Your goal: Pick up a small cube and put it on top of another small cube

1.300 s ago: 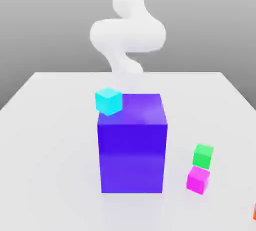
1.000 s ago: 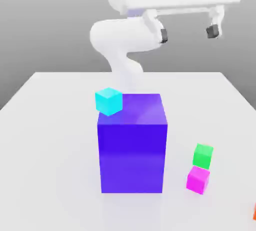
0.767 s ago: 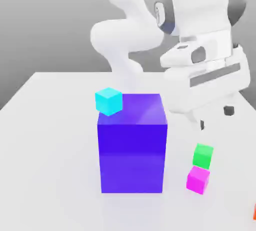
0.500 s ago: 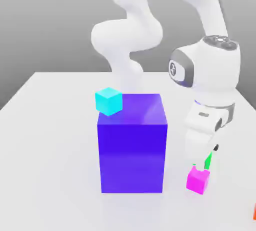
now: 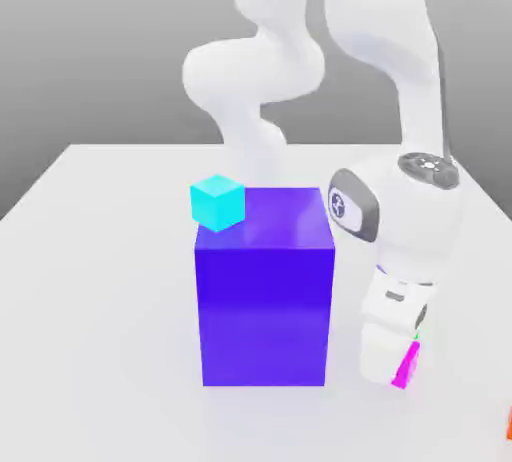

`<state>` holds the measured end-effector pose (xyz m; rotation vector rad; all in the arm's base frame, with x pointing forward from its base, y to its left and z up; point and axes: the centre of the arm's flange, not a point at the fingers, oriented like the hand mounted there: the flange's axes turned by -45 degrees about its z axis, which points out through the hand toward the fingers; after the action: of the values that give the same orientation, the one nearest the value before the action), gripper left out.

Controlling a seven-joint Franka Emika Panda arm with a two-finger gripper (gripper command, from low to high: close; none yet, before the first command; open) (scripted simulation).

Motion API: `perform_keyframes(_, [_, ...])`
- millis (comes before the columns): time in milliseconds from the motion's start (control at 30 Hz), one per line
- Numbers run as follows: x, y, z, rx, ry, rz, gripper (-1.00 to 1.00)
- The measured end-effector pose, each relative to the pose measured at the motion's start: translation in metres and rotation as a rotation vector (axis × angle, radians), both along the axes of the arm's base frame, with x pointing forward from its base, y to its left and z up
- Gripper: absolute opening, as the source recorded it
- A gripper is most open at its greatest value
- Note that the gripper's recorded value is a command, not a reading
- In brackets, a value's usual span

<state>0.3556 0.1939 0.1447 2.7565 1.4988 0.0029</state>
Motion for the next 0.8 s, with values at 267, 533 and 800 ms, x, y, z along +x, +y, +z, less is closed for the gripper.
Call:
perform_keyframes(267, [-0.029, 0.018, 0.060, 0.017, 0.018, 0.233, -1.00])
perform_keyframes(533, [-0.093, 0.037, 0.095, 0.009, 0.011, 0.827, -1.00])
perform_keyframes(800, [-0.101, 0.039, 0.039, 0.000, 0.006, 0.915, -1.00])
